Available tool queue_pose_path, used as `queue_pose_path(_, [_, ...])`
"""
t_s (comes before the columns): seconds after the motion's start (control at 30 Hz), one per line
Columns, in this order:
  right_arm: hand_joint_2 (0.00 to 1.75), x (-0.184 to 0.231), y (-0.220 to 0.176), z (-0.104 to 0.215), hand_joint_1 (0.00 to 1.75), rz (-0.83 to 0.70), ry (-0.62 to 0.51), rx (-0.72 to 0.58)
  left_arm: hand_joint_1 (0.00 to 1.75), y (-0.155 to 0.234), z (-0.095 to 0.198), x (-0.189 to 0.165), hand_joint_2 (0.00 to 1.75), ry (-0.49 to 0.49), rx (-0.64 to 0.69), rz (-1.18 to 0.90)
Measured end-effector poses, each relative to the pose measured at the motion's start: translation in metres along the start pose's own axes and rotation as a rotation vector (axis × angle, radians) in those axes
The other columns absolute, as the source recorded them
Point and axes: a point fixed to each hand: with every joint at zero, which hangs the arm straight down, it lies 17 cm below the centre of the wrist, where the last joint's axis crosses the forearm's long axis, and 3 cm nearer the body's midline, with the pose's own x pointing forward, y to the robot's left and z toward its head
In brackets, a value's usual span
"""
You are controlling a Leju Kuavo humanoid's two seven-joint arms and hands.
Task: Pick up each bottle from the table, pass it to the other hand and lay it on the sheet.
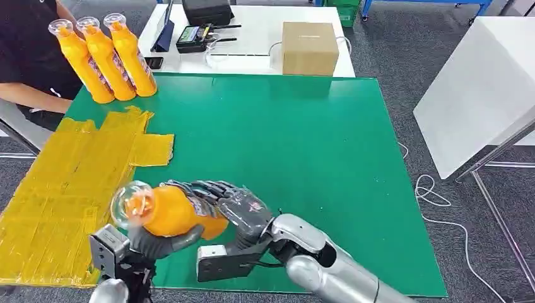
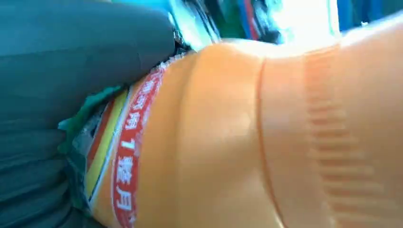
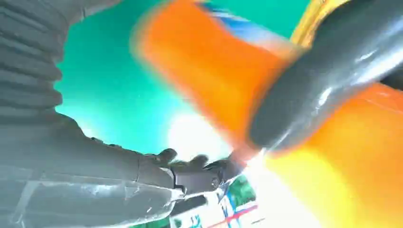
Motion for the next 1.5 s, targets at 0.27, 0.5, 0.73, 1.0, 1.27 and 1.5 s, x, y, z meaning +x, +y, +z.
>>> queue_pose_path(0.27, [1.75,0.005,-0.010,0.014,0.00,-0.011,-0.012,-0.046,1.75,0.022,0.006,-0.005,1.75,0.017,0.052,-0.061])
queue_pose_path(0.5, [1.75,-0.002,-0.042,0.047,0.00,0.019,0.017,-0.211,1.75,0.099,0.023,0.007,1.75,-0.008,0.322,-0.617])
queue_pose_path(0.73, [1.75,-0.006,-0.063,0.073,0.00,0.023,0.031,-0.282,1.75,0.133,0.042,0.012,1.75,0.012,0.411,-0.773])
queue_pose_path(1.0, [1.75,-0.011,-0.061,0.087,0.00,-0.026,0.033,-0.300,1.75,0.147,0.056,0.009,1.75,0.075,0.437,-1.130])
queue_pose_path(1.27, [1.75,-0.012,-0.087,0.098,0.00,-0.002,0.019,-0.331,1.75,0.178,0.059,-0.044,1.75,0.210,0.324,-1.601])
queue_pose_path(1.5, [1.75,-0.018,-0.098,0.105,0.00,-0.006,0.021,-0.339,1.75,0.197,0.068,-0.130,1.75,0.405,0.113,-1.683])
